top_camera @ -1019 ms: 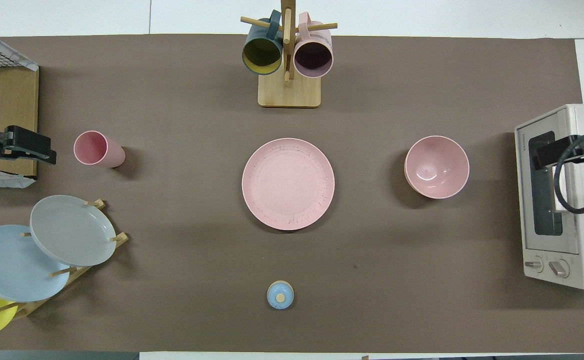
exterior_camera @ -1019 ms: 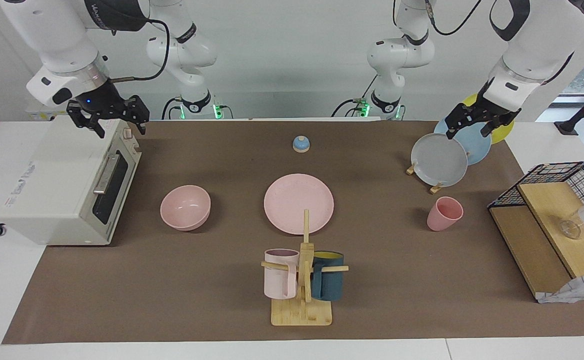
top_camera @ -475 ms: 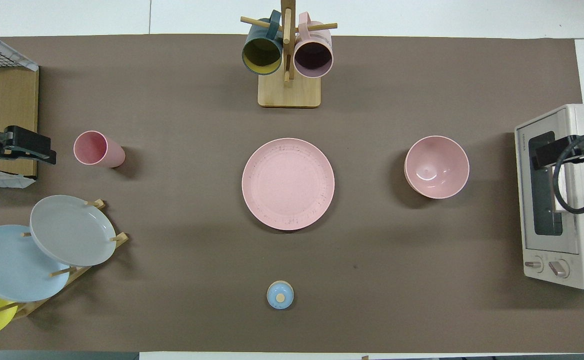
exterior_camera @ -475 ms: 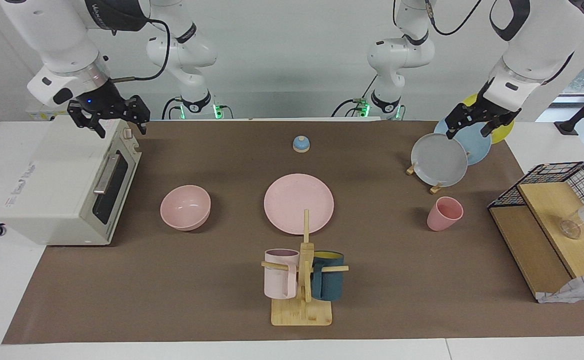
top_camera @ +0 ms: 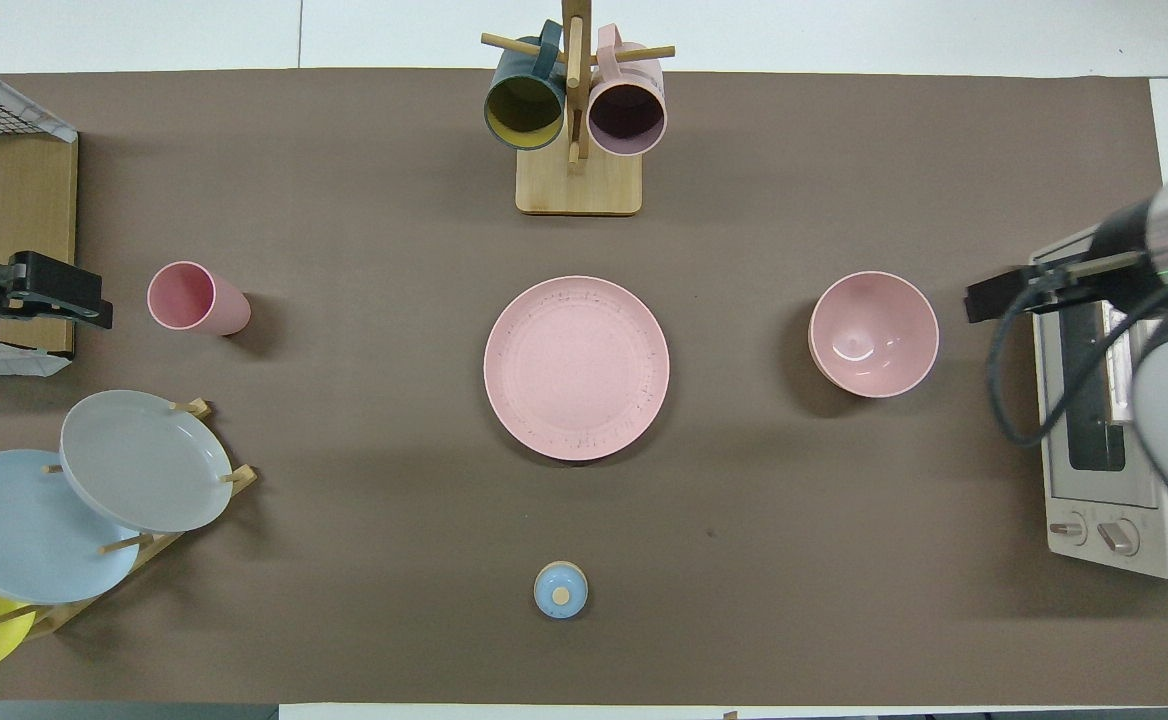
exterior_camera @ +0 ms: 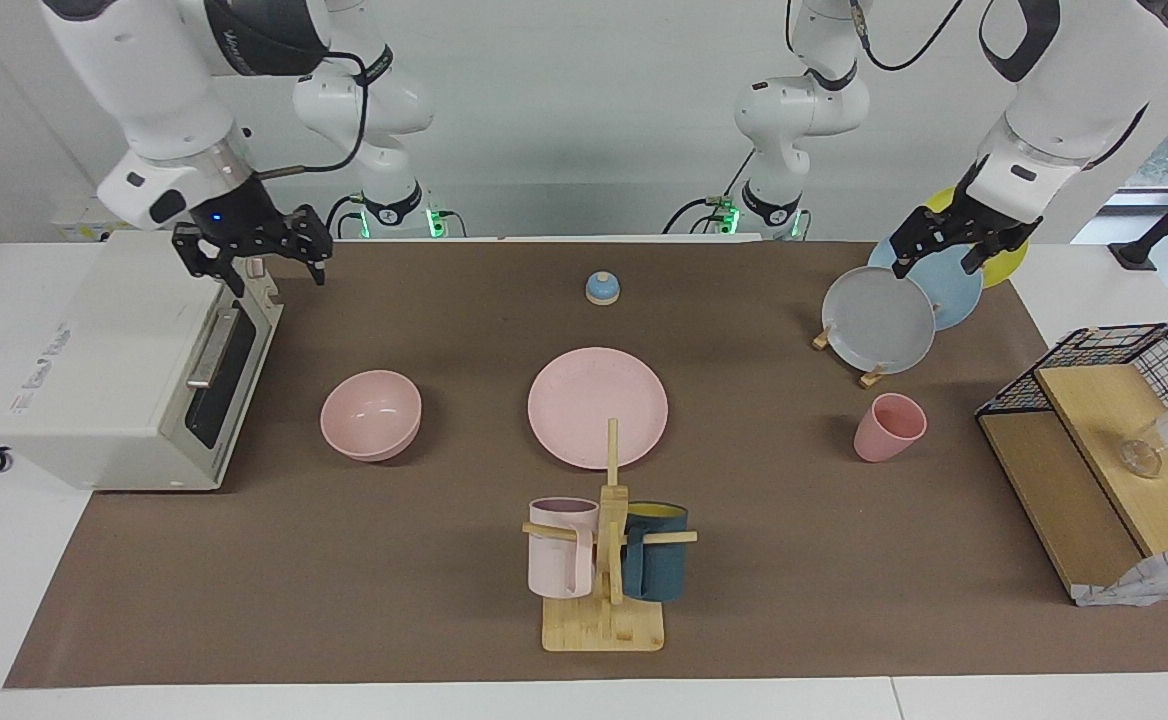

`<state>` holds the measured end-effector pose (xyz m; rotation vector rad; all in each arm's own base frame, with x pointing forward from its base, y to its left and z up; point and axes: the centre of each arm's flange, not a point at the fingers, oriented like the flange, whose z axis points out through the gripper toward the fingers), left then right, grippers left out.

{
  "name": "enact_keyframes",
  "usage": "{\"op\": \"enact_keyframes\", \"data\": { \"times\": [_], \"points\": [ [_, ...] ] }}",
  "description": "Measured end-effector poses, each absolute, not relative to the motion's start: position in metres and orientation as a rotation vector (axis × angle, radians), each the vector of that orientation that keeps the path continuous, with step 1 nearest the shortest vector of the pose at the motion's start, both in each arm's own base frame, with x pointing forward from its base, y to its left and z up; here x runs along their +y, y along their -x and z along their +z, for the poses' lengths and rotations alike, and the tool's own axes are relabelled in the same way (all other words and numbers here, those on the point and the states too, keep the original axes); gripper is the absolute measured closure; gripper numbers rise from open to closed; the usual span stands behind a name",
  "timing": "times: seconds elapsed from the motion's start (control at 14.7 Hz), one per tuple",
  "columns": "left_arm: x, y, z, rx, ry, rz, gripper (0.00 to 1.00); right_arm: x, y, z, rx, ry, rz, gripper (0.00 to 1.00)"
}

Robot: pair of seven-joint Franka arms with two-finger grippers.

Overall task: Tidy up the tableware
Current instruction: 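Reach the right gripper to the pink bowl and grasp its rim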

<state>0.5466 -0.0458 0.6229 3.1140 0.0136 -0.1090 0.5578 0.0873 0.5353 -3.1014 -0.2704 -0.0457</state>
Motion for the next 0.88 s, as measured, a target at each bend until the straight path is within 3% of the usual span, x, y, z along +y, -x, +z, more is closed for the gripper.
{"op": "enact_keyframes", "data": {
  "times": [0.41, 0.75, 0.81, 0.88],
  "points": [
    [-0.046, -0.547, 0.623, 0.014, -3.114, -0.109, 0.0, 0.117, -0.554, 0.386, -0.327, 3.083, -0.094, 0.0],
    [-0.047, -0.546, 0.623, 0.009, -3.114, -0.109, 0.0, 0.127, -0.548, 0.369, -0.386, 3.093, -0.111, 0.02],
    [-0.049, -0.546, 0.623, 0.005, -3.114, -0.109, 0.0, 0.129, -0.547, 0.363, -0.427, 3.109, -0.121, 0.05],
    [-0.049, -0.546, 0.623, 0.004, -3.114, -0.109, 0.0, 0.13, -0.547, 0.357, -0.453, 3.119, -0.12, 0.15]
  ]
}}
